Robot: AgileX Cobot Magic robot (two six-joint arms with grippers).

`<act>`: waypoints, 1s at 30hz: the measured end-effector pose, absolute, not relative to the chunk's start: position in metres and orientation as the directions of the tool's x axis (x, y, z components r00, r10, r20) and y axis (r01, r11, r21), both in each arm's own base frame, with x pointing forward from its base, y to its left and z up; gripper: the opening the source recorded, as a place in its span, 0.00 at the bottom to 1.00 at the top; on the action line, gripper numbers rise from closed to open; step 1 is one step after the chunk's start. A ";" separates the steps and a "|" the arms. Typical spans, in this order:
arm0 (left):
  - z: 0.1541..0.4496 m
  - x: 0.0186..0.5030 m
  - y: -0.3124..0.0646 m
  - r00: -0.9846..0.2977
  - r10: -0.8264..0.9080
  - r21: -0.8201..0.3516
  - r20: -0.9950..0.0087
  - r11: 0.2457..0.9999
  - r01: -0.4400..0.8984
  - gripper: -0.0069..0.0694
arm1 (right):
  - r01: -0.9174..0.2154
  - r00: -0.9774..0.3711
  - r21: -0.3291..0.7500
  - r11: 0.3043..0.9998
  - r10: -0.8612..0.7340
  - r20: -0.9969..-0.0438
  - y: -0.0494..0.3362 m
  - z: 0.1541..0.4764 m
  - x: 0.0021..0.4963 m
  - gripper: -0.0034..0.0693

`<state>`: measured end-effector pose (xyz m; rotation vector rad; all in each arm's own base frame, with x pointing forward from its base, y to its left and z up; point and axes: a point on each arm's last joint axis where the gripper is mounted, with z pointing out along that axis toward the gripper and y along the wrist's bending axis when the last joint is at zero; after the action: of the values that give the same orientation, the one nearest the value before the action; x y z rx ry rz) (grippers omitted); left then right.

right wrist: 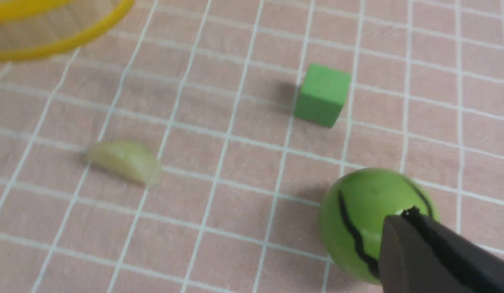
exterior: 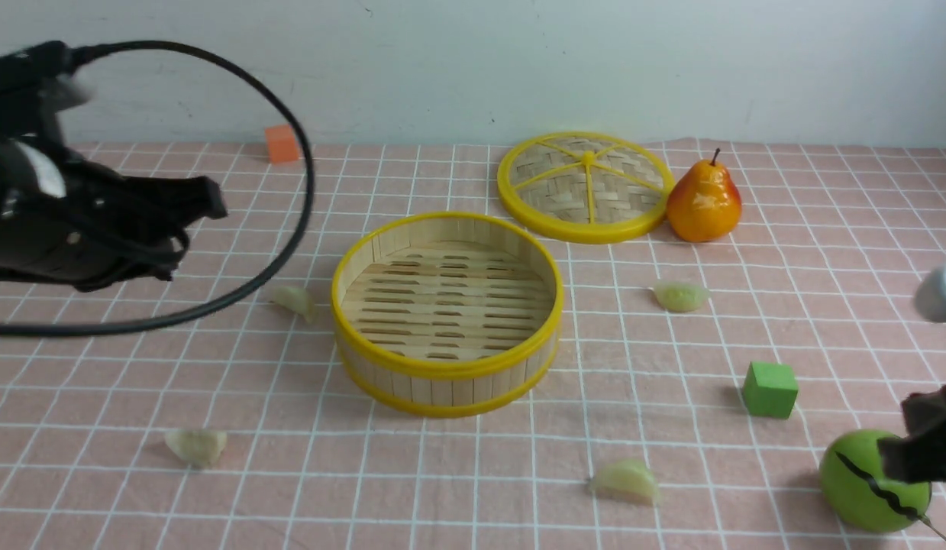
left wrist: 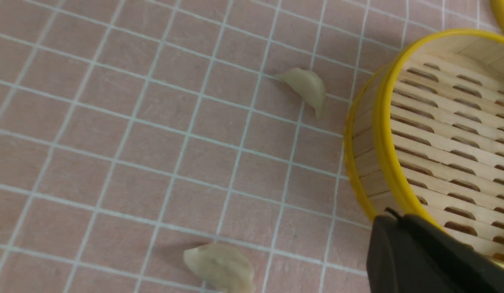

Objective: Put the dumplings into the steamer on the table with the pink tablecloth.
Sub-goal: 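Reach for and grasp a dumpling on the table with the left gripper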

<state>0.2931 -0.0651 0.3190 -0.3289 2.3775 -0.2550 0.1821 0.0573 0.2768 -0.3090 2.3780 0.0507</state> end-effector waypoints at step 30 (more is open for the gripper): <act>0.175 0.478 -0.087 -0.852 -0.351 -0.152 -0.389 0.937 -0.316 0.47 | -0.376 -0.662 -0.017 0.927 -0.281 -0.695 0.085 0.271 0.189 0.06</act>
<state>0.4775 -0.0869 0.1748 -0.4820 2.6738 -0.1147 0.1893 0.0849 0.2710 -0.4634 2.3332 0.1650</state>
